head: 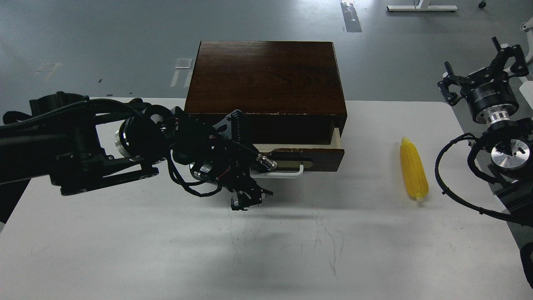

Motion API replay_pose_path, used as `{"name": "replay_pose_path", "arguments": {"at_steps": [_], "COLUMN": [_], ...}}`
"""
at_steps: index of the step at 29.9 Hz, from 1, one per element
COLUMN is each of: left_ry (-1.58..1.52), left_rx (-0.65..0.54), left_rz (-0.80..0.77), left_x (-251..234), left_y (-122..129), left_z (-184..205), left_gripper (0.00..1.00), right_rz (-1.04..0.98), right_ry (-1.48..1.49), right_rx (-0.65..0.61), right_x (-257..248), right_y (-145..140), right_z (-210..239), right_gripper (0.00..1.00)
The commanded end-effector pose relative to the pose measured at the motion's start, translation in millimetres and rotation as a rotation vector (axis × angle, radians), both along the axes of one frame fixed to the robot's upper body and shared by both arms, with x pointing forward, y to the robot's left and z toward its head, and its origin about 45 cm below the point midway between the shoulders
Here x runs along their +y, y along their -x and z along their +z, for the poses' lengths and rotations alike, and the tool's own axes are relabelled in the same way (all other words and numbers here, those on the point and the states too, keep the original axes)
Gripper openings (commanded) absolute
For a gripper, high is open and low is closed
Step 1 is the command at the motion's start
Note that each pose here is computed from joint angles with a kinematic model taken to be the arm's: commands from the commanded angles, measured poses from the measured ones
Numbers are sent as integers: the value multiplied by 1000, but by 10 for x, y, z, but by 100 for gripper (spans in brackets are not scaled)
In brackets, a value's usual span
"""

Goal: Put corn in drawer with both arms
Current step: 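Pull the drawer open toward the robot with the left gripper, then release the handle and lift the left gripper back to rest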

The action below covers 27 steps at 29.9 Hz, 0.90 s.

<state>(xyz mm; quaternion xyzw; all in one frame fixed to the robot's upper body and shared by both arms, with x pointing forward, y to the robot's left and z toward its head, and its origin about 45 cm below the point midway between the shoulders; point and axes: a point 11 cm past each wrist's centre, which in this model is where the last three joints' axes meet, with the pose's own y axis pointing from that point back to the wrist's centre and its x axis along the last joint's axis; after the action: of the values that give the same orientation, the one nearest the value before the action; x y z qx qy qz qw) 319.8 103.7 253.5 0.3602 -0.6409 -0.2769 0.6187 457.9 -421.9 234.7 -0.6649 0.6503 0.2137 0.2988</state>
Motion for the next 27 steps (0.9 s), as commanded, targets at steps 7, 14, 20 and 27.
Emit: {"name": "replay_pose_path", "arguments": {"at_steps": [7,14,20,27], "left_ry": [10,130,408,864], "left_rx": [-17,94,297,714], "left_rz": [7,110,255,543], "left_x": [52,119,229,423], "left_y": [-17,-37,-131,-523], "left_z": [100,319,873,1358], "left_gripper": [87,97,97,98], "right_rz": [-5,-22,13,46], "right_ry": [7,52,242,500], "right_rx": [1,17,82,66], "right_x": [-40,-227,-433,-635], "right_y": [12,83,185,128], "right_z": [8,29,49,500], "right_gripper": [100,100,100,100]}}
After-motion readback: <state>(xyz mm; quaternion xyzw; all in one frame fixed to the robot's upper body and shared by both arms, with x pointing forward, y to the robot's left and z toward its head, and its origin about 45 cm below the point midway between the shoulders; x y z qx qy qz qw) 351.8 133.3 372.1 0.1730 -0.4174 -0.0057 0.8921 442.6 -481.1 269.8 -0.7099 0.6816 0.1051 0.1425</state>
